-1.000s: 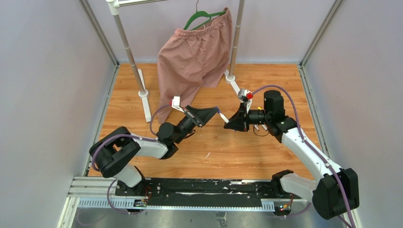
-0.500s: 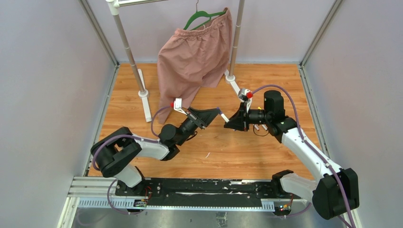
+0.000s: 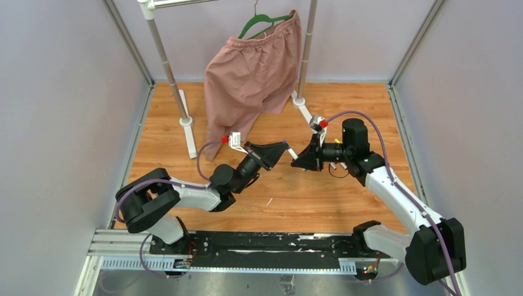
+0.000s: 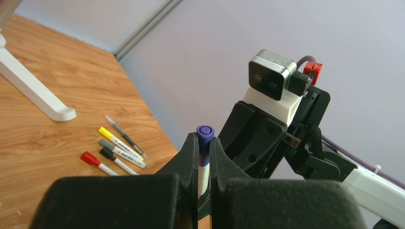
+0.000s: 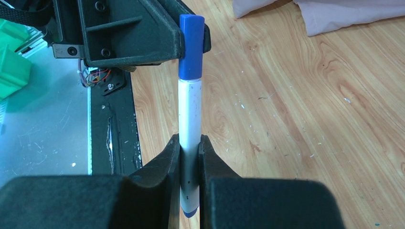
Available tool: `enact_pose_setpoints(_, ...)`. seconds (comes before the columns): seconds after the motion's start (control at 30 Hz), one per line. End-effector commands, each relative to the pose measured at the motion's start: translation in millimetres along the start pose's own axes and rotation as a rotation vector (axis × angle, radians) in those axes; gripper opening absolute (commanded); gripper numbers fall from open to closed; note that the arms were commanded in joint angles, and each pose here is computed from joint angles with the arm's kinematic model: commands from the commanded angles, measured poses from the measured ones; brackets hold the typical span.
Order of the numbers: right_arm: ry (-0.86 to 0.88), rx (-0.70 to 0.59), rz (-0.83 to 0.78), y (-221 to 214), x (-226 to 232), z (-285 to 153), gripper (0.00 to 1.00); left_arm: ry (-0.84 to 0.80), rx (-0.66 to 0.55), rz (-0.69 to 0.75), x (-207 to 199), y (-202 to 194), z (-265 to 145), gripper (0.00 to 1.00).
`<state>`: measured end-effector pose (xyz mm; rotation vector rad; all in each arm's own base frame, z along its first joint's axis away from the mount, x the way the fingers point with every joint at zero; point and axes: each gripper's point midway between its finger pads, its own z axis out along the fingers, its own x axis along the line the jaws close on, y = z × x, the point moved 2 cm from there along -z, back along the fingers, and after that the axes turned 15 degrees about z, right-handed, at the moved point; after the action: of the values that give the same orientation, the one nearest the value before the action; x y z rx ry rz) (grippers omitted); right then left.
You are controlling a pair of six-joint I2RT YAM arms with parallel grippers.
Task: Insert the pens into the pen caps
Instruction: Insert the pen cap onto the pen.
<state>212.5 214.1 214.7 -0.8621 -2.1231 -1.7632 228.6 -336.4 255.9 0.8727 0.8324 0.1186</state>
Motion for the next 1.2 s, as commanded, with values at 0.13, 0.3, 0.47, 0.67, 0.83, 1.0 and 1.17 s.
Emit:
enact_pose_setpoints(0.13,0.018,-0.023,-0.046,7.4,4.6,2.2,0.0,-0.181,0.152,-0.005,-32.7,-44.3,-15.6,0.0)
enact_pose_setpoints(0.3,0.037,-0.019,-0.08,7.3,8.4,0.9,0.0,-0.194,0.143,-0.063,-34.8,-42.9,-20.3,0.0)
enact_pose_setpoints(0.47,0.054,-0.015,-0.102,6.4,10.6,0.6,0.0,-0.194,0.126,-0.088,-38.2,-34.4,-23.3,0.0)
enact_pose_setpoints(0.67,0.049,-0.016,-0.15,6.0,9.1,-0.2,0.0,-0.168,0.088,-0.101,-37.0,-20.9,-27.5,0.06)
enact_pose_setpoints(0.83,0.032,-0.018,-0.173,5.8,5.5,-0.1,0.0,-0.134,0.101,-0.094,-34.9,-18.5,-27.6,0.12)
enact_pose_setpoints(1.0,0.042,-0.014,-0.172,5.0,6.5,0.3,0.0,-0.139,0.109,-0.09,-36.9,-18.9,-26.8,0.19)
enact_pose_setpoints(1.17,0.058,-0.011,-0.165,4.2,9.0,0.5,0.0,-0.14,0.121,-0.089,-36.7,-21.9,-25.8,0.21)
